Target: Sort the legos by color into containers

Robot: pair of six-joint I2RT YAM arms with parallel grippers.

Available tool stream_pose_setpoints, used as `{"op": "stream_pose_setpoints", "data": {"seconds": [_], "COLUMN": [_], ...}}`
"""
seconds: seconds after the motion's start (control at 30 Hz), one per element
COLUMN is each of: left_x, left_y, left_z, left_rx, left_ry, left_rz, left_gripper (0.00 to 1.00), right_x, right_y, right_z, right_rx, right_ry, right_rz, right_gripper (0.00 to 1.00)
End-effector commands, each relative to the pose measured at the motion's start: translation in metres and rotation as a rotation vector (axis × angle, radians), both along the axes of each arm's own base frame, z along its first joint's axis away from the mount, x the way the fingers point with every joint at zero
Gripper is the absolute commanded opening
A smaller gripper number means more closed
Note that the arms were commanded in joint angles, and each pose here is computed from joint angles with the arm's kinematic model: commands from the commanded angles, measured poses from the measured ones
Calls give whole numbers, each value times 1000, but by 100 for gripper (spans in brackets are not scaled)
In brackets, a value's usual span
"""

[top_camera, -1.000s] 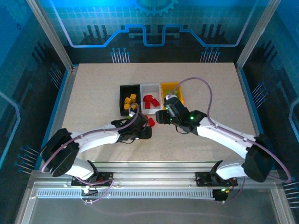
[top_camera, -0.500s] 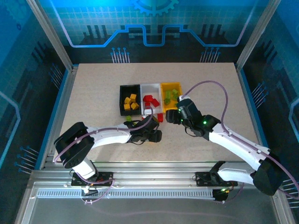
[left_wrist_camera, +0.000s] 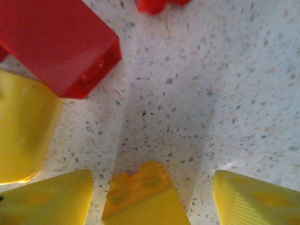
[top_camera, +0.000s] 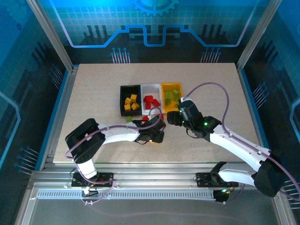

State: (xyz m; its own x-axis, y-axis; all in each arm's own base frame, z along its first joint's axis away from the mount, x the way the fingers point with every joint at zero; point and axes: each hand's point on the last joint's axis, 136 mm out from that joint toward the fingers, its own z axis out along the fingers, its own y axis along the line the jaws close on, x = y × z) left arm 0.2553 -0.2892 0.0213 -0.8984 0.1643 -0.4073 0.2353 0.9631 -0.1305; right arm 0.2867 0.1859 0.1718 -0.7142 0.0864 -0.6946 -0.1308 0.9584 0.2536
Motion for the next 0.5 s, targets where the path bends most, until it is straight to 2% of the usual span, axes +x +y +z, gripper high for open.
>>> {"op": "stream_pose_setpoints", "data": {"seconds": [0.0, 0.13, 0.27, 0.47], "left_x": [-2, -1, -2, -6], "left_y": [-5, -5, -4, 7], "left_z": [-1, 1, 4, 31], "left_rx": [32, 32, 22, -44], "left_ry": [4, -11, -16, -56], "left_rz": [-32, -28, -20, 27], "left_gripper": [62, 49, 41, 36], "right_x": [2, 2, 3, 3], "right_y": [-11, -14, -16, -16], "right_z": [7, 10, 11, 7], "right_rx": [20, 25, 27, 30], "right_ry": [-18, -23, -25, -18], "right_rz": [-45, -54, -59, -64], "right_gripper": [73, 73, 73, 74]}}
